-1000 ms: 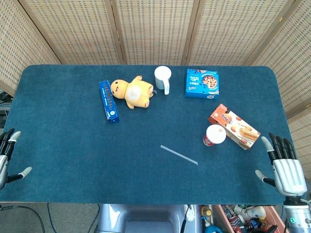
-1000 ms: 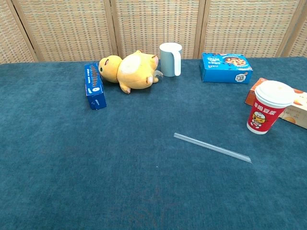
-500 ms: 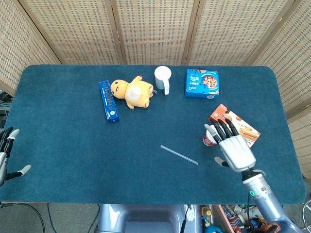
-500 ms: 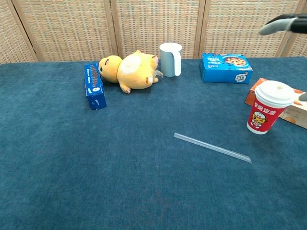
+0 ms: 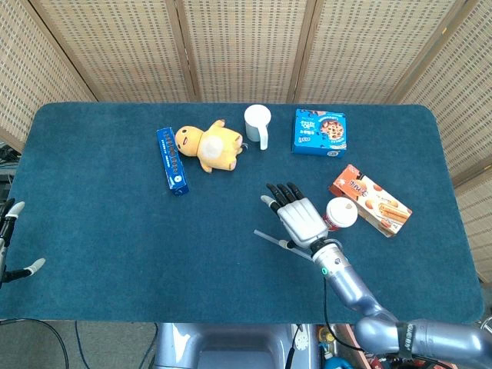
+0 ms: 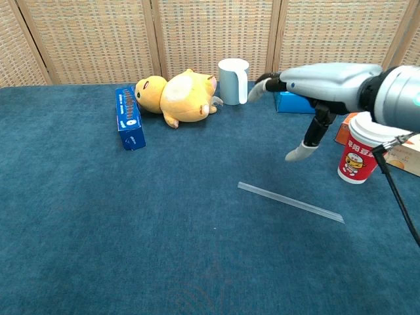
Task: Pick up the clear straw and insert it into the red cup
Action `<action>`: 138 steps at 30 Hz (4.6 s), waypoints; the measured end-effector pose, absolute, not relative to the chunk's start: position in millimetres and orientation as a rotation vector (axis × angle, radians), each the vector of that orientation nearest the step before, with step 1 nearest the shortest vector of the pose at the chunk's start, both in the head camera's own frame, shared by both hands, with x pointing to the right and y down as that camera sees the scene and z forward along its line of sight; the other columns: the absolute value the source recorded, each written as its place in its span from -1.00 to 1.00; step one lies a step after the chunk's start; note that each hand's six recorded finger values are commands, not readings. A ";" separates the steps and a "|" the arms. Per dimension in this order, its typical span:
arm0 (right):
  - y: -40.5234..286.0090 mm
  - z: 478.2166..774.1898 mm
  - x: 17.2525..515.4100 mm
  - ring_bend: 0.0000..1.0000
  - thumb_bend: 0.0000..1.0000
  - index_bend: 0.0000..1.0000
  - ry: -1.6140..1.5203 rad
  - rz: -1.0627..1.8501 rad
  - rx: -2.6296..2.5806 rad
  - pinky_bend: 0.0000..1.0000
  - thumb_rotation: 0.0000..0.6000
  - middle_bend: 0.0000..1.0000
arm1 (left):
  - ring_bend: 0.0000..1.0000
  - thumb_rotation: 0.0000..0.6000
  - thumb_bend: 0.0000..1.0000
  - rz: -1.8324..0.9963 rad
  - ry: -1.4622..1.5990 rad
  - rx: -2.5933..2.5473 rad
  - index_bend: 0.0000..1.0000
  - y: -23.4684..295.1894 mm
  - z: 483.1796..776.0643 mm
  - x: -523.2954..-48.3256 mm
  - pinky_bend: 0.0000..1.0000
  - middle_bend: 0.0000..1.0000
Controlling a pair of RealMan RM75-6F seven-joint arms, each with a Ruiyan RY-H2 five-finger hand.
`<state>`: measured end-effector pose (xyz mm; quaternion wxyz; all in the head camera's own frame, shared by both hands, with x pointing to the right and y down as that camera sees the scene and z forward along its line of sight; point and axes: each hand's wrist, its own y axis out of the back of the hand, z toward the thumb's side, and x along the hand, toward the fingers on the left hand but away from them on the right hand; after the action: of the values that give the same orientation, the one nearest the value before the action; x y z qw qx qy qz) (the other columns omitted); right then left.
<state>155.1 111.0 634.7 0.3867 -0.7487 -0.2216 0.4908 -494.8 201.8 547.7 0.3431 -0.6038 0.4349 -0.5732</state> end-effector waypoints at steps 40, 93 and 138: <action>124.9 722.5 105.9 -1.00 -0.35 0.00 -0.717 1.741 -2.004 -1.00 1.00 -1.00 | -1.00 1.00 -0.71 -1.501 1.147 -1.567 -1.00 198.9 548.2 -500.6 -1.00 -1.00; 150.4 740.2 127.8 -1.00 -0.05 0.24 -0.649 1.754 -2.056 -1.00 1.00 -1.00 | -1.00 1.00 -0.71 -1.510 1.169 -1.572 -1.00 194.2 548.2 -503.9 -1.00 -1.00; 35.9 552.5 140.5 -1.00 0.02 0.35 -1.433 0.833 -2.527 -1.00 1.00 -1.00 | -1.00 1.00 -0.71 -1.480 1.166 -1.588 -1.00 194.8 539.6 -494.2 -1.00 -1.00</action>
<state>140.5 35.9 552.5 0.0596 -0.8346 -0.4734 0.2753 -494.2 194.8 539.6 0.3324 -0.6078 0.4462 -0.5665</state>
